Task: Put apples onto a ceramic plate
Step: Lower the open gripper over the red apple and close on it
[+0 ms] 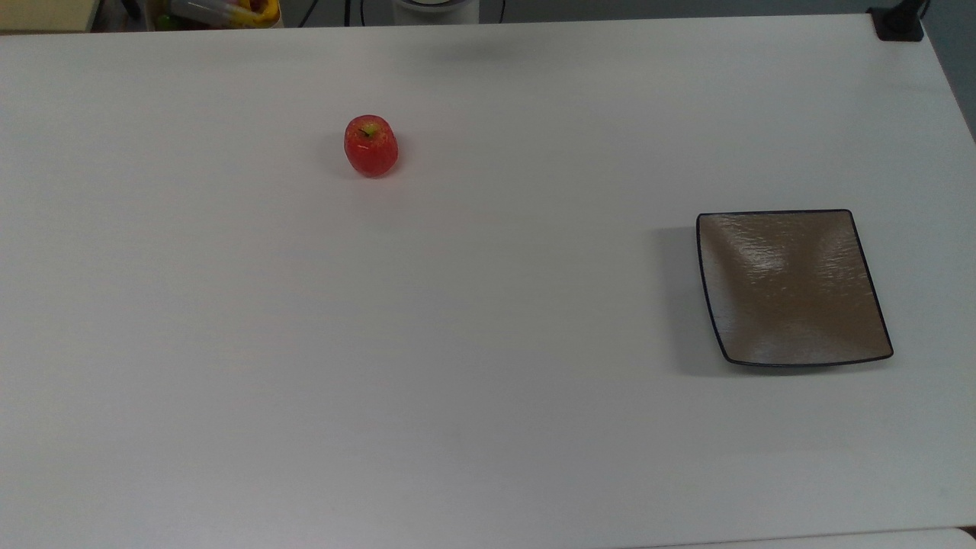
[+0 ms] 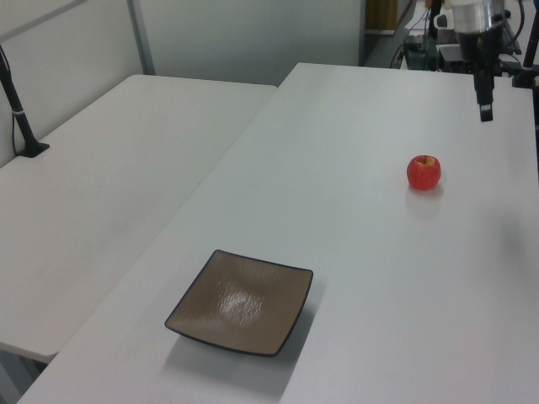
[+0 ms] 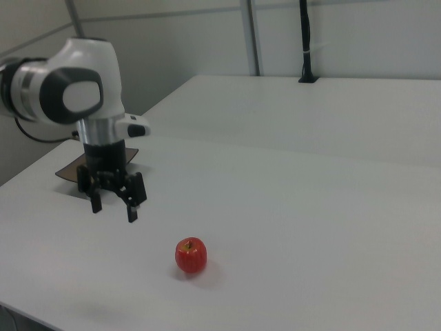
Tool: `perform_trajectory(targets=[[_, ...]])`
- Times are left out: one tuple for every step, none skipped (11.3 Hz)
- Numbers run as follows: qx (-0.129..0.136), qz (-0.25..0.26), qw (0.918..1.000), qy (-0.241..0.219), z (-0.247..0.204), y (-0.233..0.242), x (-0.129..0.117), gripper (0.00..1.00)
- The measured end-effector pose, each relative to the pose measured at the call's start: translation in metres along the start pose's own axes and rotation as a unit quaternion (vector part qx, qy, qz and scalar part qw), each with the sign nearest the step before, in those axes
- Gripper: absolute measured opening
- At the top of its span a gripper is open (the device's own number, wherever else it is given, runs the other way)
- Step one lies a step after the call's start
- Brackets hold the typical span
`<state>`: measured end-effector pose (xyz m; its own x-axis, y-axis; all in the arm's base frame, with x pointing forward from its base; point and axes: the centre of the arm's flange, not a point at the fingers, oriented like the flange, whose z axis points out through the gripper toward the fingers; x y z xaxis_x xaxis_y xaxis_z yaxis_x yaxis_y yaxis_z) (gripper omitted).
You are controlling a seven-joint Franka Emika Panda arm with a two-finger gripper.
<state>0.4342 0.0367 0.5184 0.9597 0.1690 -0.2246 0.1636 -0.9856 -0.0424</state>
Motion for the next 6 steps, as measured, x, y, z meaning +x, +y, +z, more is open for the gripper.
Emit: perform_trajectory(targets=[[-0.008,-0.003,0.9998,0.015,0.016,0.002,0.004,1.00],[-0.014,-0.008,0.9994,0.029,0.033,0.003,0.010,1.00],[-0.017,-0.012,0.9990,0.039,0.046,0.004,0.013,1.00],[-0.025,-0.020,0.9981,0.053,0.056,0.006,0.016,1.00],[-0.030,-0.025,0.9968,0.069,0.064,0.010,0.019,1.00],[-0.035,-0.032,0.9947,0.091,0.074,0.018,0.024,1.00]])
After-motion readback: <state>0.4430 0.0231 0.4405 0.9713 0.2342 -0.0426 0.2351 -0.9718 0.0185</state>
